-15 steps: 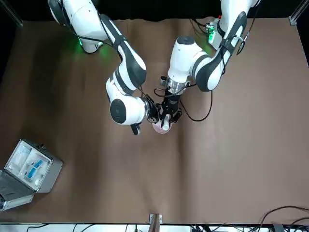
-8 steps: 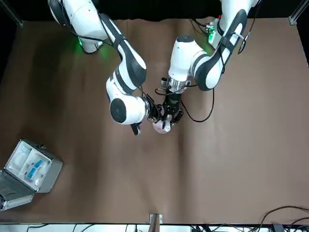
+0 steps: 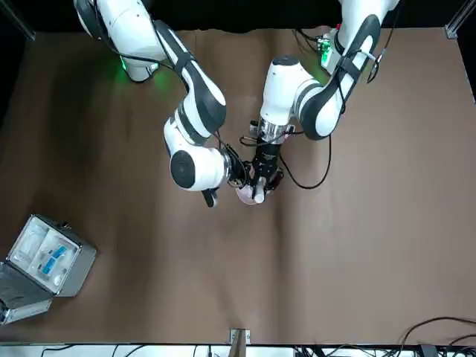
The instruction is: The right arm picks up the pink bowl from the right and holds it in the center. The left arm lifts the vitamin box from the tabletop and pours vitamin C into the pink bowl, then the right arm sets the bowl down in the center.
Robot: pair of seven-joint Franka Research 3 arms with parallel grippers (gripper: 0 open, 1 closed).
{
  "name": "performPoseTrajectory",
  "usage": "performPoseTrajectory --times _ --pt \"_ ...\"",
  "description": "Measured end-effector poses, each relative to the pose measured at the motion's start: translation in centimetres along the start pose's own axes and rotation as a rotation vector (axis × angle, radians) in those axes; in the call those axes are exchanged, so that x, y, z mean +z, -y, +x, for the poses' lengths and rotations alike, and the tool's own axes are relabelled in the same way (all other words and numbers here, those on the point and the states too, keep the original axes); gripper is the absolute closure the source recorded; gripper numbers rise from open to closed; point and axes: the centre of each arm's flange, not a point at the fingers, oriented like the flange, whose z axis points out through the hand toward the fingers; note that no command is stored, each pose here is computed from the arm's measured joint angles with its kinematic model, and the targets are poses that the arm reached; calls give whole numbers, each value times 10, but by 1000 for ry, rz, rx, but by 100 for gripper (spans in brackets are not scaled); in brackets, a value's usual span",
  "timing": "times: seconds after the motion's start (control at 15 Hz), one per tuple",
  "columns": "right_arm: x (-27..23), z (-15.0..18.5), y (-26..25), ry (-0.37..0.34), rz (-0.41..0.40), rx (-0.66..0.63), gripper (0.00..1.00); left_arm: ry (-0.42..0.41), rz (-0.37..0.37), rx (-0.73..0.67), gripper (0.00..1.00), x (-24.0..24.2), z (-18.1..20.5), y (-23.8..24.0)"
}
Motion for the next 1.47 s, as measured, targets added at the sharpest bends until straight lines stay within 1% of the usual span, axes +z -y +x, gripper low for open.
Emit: performPoseTrajectory --times 0.2,0.67,1.0,1.47 --pt "0 0 0 0 0 0 98 -3 -2 20 64 -1 10 0" --pt "0 -2 0 2 0 -3 98 5 -1 25 64 -13 16 4" --pt "0 -2 0 2 1 -4 98 -6 -24 -101 64 -6 7 -18" --pt "0 -2 0 2 1 -4 98 -103 -5 -403 64 -9 -2 -20"
